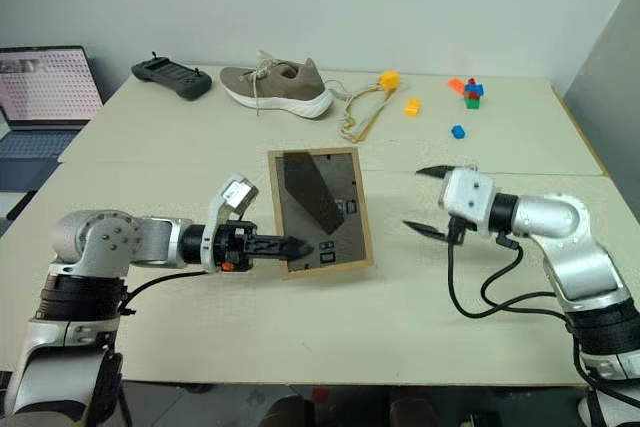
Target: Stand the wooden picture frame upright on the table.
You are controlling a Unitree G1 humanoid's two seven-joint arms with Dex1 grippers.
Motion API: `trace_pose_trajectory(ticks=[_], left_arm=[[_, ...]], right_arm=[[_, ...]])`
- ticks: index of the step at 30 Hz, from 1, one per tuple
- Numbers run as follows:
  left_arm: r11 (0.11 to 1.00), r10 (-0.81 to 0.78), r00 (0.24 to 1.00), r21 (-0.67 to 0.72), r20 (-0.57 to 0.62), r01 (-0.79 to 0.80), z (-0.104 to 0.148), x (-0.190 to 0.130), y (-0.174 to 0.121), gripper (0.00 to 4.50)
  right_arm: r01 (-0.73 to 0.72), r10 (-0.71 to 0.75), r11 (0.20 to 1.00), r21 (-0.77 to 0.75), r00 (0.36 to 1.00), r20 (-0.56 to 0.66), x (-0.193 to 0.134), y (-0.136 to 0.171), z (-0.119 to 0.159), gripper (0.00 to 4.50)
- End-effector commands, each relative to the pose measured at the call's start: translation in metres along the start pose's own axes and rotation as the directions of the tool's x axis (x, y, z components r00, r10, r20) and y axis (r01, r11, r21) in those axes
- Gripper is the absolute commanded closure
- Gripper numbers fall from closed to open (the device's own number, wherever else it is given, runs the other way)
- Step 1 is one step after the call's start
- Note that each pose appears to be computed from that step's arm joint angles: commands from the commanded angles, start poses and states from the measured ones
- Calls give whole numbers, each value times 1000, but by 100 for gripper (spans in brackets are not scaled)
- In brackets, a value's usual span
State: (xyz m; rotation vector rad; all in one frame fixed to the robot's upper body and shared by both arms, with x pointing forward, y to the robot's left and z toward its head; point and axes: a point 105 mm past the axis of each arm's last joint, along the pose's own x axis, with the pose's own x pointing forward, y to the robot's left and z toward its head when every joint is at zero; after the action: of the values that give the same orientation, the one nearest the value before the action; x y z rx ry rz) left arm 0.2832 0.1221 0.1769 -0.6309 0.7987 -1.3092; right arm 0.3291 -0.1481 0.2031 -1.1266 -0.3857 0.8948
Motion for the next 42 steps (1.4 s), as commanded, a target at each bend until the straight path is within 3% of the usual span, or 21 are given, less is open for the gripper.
trace_pose_trajectory(ticks=[1,5,11,14,17,26,32,34,40,42], left_arm=[[994,-105,993,12,-45,105,0,3,-26,322],[992,-123,991,-2,-57,123,-2,7,-28,322],[990,-142,986,-10,-84,142,-9,14,-32,322],[988,-152,985,-19,-81,151,-12,15,-33,322],[991,-132,987,-23,-88,131,-16,15,-30,322],[991,-128,988,-34,-83,125,-21,16,-28,322],[992,-126,990,-22,-62,125,-15,20,-26,322],[993,-122,992,-3,-43,122,-13,19,-26,252],[998,-63,989,-16,133,65,16,-1,-15,139],[1000,-23,979,-6,202,25,22,-11,-13,101]], right_arm=[[168,-65,859,-483,973,222,5,-8,22,8],[295,-76,767,-570,924,376,15,-11,38,8],[404,-78,739,-539,846,527,39,-6,66,8],[359,-22,758,-545,849,528,48,6,66,8],[338,-19,775,-533,857,515,48,8,59,61],[403,-38,737,-543,827,562,38,-4,69,276],[433,-32,711,-554,807,590,38,-7,79,292],[432,-42,715,-549,811,583,38,-9,78,293],[422,-81,736,-529,831,550,30,-14,66,317],[390,-93,784,-483,843,530,26,-9,59,317]])
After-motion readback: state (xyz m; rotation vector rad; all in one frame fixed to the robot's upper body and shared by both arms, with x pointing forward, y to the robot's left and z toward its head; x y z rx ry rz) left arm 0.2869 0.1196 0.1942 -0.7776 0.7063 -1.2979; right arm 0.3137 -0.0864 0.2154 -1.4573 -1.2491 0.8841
